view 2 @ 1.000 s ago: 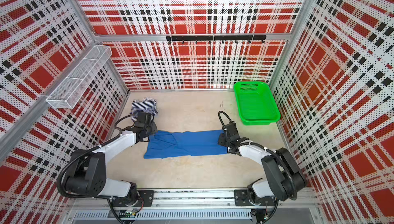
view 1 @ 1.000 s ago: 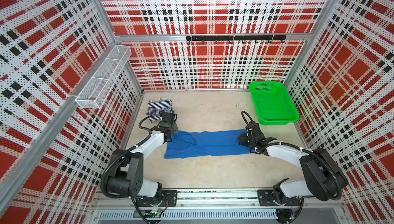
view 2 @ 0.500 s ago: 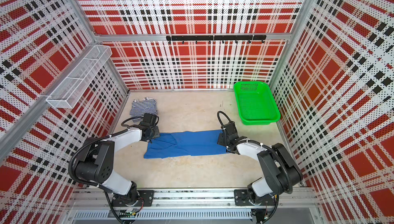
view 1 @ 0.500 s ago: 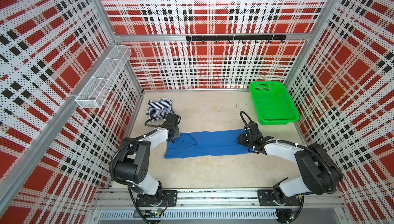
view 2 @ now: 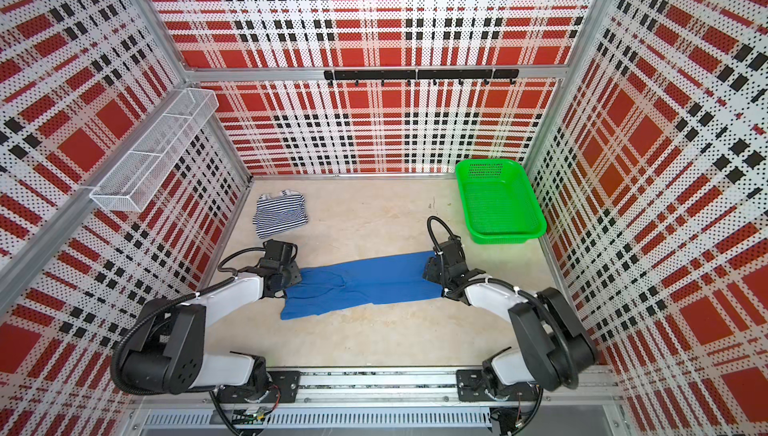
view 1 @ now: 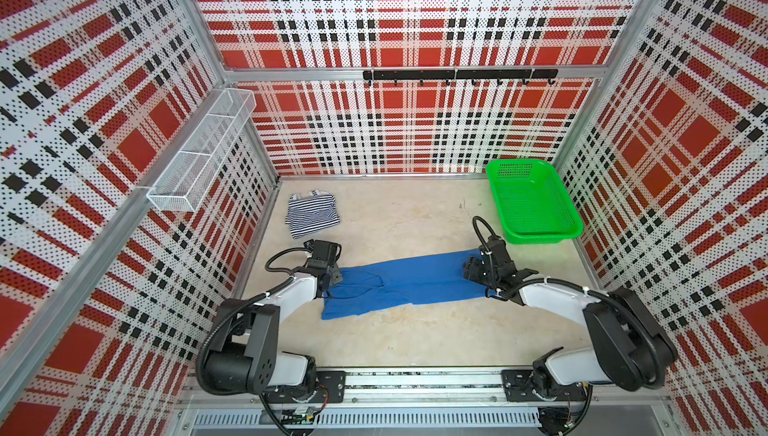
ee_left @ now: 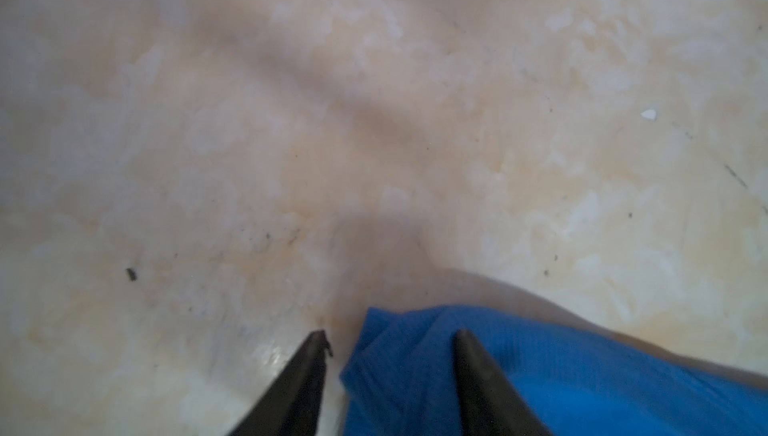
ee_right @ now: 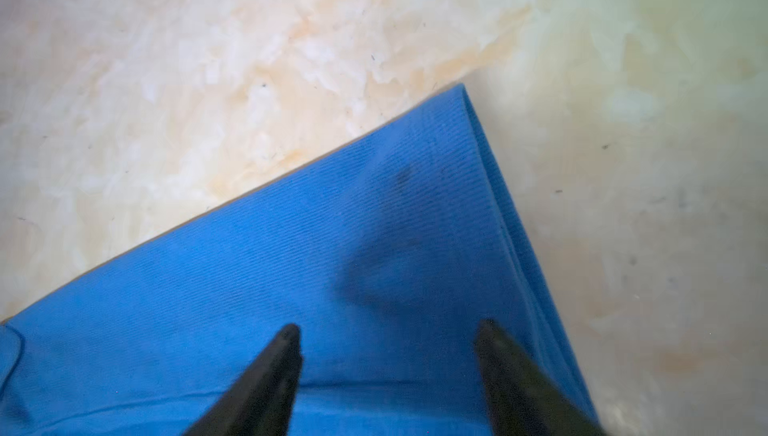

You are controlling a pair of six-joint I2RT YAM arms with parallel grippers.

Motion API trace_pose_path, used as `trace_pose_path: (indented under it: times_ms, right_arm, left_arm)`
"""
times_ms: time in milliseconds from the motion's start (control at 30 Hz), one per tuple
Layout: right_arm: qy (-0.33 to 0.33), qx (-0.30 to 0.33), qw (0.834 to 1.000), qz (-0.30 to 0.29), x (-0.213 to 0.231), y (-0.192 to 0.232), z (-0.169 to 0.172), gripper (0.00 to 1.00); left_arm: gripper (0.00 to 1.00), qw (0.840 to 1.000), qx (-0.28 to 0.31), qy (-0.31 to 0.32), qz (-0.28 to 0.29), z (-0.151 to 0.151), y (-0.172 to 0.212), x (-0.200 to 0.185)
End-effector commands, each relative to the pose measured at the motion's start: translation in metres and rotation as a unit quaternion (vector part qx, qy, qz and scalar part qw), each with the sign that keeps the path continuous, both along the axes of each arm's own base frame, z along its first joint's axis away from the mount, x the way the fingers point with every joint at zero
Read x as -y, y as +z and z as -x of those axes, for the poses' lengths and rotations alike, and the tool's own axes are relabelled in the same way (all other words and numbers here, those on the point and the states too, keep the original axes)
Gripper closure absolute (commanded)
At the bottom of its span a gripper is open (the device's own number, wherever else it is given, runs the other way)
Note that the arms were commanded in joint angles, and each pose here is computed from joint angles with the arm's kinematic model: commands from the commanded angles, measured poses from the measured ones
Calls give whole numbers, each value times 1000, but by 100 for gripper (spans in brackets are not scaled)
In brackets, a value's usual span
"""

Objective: Fold and stack the tank tops

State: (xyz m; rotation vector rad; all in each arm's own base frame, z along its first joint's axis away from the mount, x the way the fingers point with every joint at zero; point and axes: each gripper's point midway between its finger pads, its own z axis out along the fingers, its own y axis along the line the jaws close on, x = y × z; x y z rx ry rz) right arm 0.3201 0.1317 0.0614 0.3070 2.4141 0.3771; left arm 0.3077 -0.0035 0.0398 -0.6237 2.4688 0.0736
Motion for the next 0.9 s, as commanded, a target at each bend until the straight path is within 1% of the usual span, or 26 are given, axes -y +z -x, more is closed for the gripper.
trace_pose_path:
  times_ms: [0, 67, 100, 133, 167, 233, 300, 333, 433, 467, 633, 667, 733, 867]
  right_arm:
    - [29, 27, 999, 20, 3, 29, -3, 6]
    - [62, 13, 998, 28, -2, 34, -8, 12]
    - [76, 5, 996, 50, -2, 35, -11, 18]
    - [81, -8, 995, 60, -3, 32, -13, 23]
    - [84, -16, 994, 66, -4, 30, -16, 27]
    - [94, -32, 993, 67, -11, 21, -20, 44]
    - [101, -51, 991, 67, -16, 9, -20, 57]
    - [102, -61, 991, 68, -17, 2, -19, 61]
    - [103, -85, 989, 69, -19, -21, -15, 63]
    - [102, -91, 988, 69, -19, -27, -14, 63]
    - [88, -118, 986, 74, -10, -50, 0, 64]
    - [71, -126, 987, 64, -8, -54, 6, 64]
    - [58, -137, 988, 52, -6, -60, 23, 65]
    - [64, -171, 983, 23, -24, -75, 74, 64]
  left_arm:
    - [41, 998, 66, 11, -2, -17, 51, -4]
    - [41, 997, 75, 8, 0, -18, 66, -2]
    - [41, 997, 73, 3, 6, -17, 68, 2]
    - [42, 998, 69, -1, 14, -14, 66, 8]
    - [44, 998, 62, -9, 24, -10, 60, 15]
    - [49, 998, 43, -18, 49, 0, 40, 31]
    - [57, 996, 30, -35, 72, 10, 19, 50]
    - [62, 995, 26, -36, 88, 13, 9, 56]
    - [69, 992, 27, -38, 119, 12, -11, 67]
    - [70, 991, 25, -41, 125, 9, -16, 71]
    - [73, 991, 27, -47, 123, -15, -36, 81]
    - [73, 990, 30, -50, 126, -24, -38, 85]
    - [74, 990, 39, -59, 124, -42, -38, 94]
    - [74, 987, 62, -88, 120, -91, -36, 121]
